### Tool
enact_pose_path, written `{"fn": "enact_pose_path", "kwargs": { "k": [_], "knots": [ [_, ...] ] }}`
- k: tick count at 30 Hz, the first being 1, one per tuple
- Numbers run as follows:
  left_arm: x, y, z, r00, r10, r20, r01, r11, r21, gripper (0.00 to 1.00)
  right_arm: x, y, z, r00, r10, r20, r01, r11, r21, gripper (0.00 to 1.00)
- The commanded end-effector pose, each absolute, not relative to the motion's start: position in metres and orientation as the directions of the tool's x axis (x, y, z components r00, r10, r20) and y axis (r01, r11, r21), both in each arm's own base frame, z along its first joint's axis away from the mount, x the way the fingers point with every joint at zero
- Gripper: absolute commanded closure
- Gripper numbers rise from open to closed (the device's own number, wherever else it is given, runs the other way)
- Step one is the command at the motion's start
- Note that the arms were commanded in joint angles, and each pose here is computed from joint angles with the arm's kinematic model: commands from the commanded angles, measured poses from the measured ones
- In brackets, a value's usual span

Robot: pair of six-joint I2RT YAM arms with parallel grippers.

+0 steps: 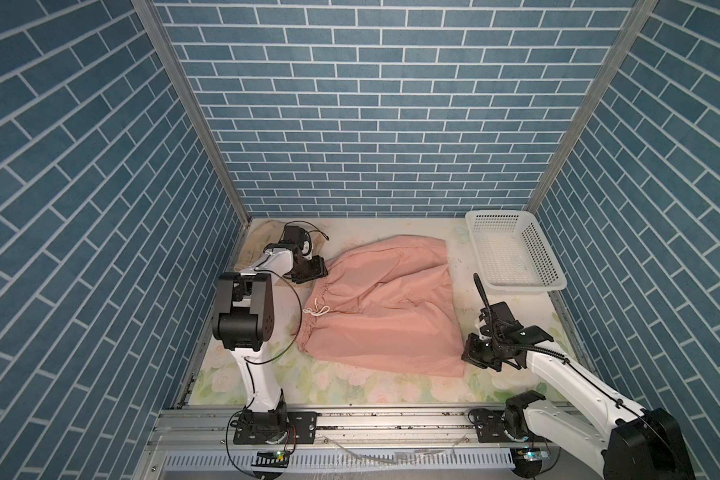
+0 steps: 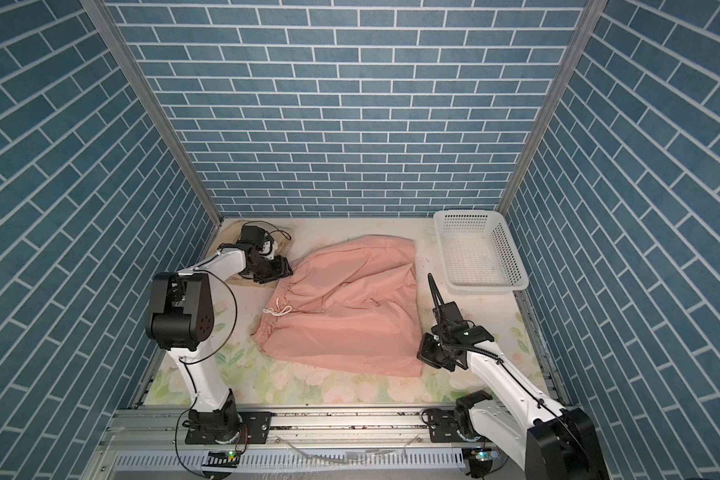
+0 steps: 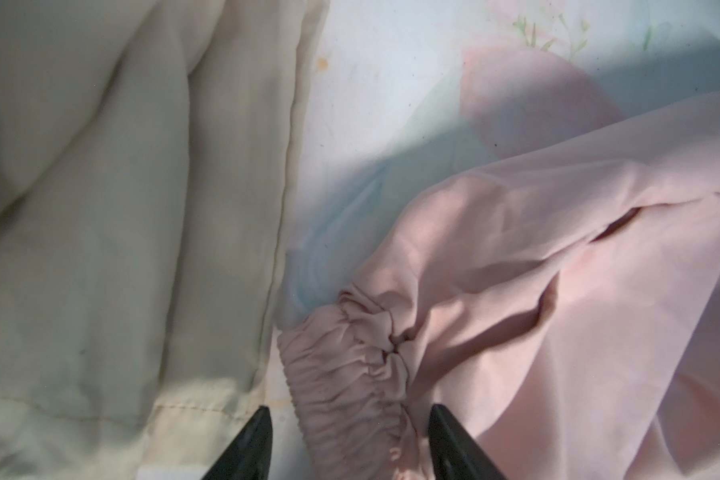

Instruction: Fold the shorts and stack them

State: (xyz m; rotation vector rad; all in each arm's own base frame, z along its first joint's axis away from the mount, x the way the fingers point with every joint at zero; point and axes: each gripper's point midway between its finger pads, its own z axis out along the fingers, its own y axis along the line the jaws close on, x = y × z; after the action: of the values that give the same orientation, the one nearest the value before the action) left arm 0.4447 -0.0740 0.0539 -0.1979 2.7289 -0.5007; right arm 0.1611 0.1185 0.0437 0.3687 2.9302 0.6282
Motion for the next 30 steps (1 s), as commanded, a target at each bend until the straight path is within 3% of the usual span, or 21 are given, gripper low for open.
{"fn": "enact_pose_path", "kwargs": {
  "k": [1, 4, 6, 17, 20, 23, 24, 26, 28, 30],
  "knots": [
    [0.437, -0.084, 0.045, -0.934, -0.206, -0.292, -0.072, 0.909, -0.41, 0.54, 0.163, 0.119, 0.045, -0.965, 0.248, -0.085, 0.191, 0.887, 0.421, 1.0],
    [0.439, -0.084, 0.042, -0.941, -0.176, -0.288, -0.05, 0.917, -0.396, 0.86, 0.164, 0.119, 0.043, -0.965, 0.248, -0.086, 0.19, 0.887, 0.421, 1.0],
    [0.443, -0.082, 0.049, -0.939, -0.147, -0.311, -0.022, 0.929, -0.37, 0.99, 0.163, 0.118, 0.041, -0.966, 0.244, -0.081, 0.19, 0.891, 0.413, 1.0],
    [0.486, -0.071, 0.145, -0.816, 0.032, -0.577, 0.184, 0.961, -0.207, 1.0, 0.16, 0.111, 0.035, -0.964, 0.253, -0.076, 0.207, 0.902, 0.379, 1.0],
    [0.492, -0.066, 0.143, -0.818, 0.047, -0.574, 0.178, 0.969, -0.174, 0.82, 0.158, 0.108, 0.033, -0.965, 0.252, -0.069, 0.211, 0.909, 0.36, 1.0],
    [0.496, -0.059, 0.134, -0.83, 0.03, -0.556, 0.136, 0.979, -0.149, 0.4, 0.157, 0.106, 0.036, -0.966, 0.248, -0.077, 0.206, 0.914, 0.35, 1.0],
    [0.497, -0.054, 0.131, -0.835, 0.015, -0.55, 0.105, 0.986, -0.131, 0.32, 0.158, 0.106, 0.039, -0.966, 0.246, -0.083, 0.202, 0.913, 0.356, 1.0],
    [0.495, -0.045, 0.13, -0.84, -0.007, -0.543, 0.061, 0.992, -0.108, 0.25, 0.161, 0.108, 0.049, -0.963, 0.248, -0.105, 0.194, 0.908, 0.371, 0.89],
    [0.489, -0.039, 0.136, -0.842, -0.028, -0.539, 0.025, 0.995, -0.092, 0.1, 0.169, 0.107, 0.067, -0.956, 0.249, -0.152, 0.177, 0.908, 0.379, 0.75],
    [0.478, -0.036, 0.146, -0.843, -0.047, -0.536, 0.002, 0.996, -0.09, 0.01, 0.178, 0.104, 0.085, -0.946, 0.244, -0.212, 0.155, 0.918, 0.366, 0.69]
  ]
}}
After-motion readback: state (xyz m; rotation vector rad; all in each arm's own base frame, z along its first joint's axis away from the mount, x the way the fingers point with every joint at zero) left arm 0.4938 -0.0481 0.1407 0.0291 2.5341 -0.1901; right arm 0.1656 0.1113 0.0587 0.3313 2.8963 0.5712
